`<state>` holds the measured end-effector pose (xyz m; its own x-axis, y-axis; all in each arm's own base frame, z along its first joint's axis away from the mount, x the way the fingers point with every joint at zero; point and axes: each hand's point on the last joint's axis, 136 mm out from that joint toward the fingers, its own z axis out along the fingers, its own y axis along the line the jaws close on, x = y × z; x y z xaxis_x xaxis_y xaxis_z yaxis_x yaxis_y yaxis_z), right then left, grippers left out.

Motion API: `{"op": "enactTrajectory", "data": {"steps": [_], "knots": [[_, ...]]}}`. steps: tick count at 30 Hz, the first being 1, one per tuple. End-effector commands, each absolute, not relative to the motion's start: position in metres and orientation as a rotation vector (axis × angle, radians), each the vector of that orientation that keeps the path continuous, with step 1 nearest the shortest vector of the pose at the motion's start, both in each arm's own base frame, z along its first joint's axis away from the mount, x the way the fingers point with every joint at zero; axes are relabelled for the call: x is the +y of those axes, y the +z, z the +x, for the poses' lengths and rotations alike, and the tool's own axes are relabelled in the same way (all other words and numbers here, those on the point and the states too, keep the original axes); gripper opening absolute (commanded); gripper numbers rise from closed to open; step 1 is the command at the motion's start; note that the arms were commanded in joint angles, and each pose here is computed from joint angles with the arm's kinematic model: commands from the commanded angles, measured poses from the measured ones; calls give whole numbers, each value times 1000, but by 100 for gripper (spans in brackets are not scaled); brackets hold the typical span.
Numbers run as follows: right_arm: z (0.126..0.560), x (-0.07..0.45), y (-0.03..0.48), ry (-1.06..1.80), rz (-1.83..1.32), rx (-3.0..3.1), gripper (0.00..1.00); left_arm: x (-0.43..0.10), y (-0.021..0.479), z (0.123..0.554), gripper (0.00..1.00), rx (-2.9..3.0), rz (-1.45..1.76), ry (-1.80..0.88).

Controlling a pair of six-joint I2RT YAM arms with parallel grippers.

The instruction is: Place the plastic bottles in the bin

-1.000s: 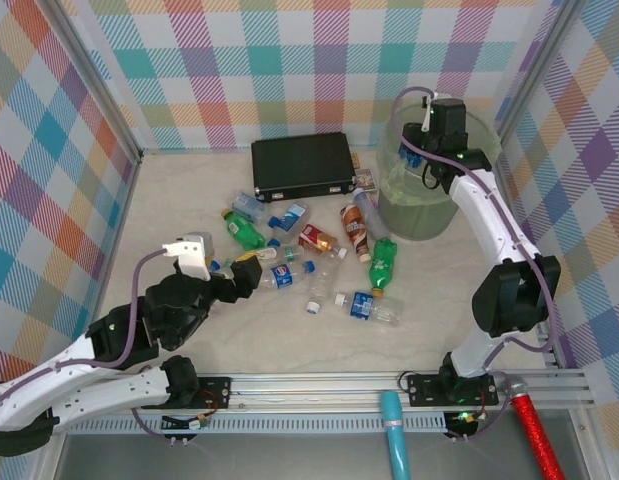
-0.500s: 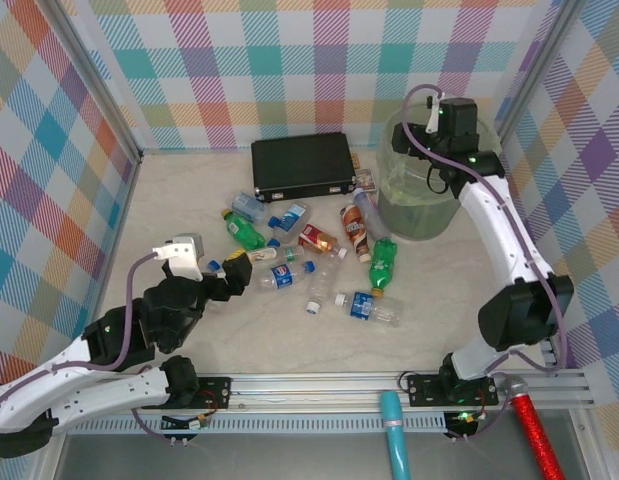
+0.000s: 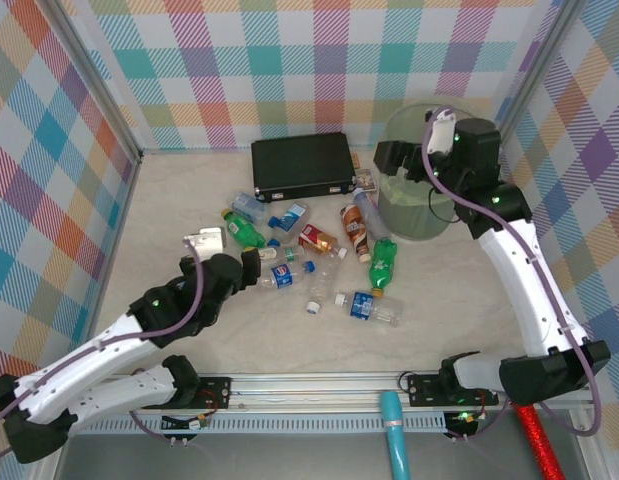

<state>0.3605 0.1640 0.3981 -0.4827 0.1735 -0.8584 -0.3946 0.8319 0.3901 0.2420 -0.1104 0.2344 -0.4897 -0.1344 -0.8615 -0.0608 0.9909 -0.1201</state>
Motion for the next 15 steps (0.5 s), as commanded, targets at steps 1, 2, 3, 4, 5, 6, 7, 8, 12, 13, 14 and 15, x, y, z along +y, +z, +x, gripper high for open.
{"op": "enactTrajectory", "data": {"steps": [1,2,3,4,5,6,7,8,12,13,14,15], "knots": [[332,190,394,742,-274,1981,99,-110,198,244,100,2214,-160,-98],[327,195,391,751,-292,1985,99,-108,189,245,100,2241,-171,-86],[319,204,388,768,-320,1987,99,-105,179,247,99,2272,-186,-69],[313,211,386,787,-347,1987,99,-101,171,247,100,2300,-199,-53],[309,217,383,801,-366,1990,99,-98,164,247,99,2322,-213,-35],[305,222,378,811,-383,1998,99,-93,157,247,100,2345,-235,-12],[302,228,375,825,-399,2005,99,-89,150,246,100,2367,-251,12],[300,232,371,832,-413,2014,99,-87,143,245,100,2385,-259,29],[295,245,360,856,-448,2040,99,-73,122,242,100,2442,-305,106],[293,248,358,873,-457,2045,99,-68,116,242,100,2457,-324,122],[292,251,358,888,-467,2044,99,-65,110,242,100,2470,-337,127],[290,254,357,903,-480,2045,99,-62,105,242,100,2482,-355,133]]}}
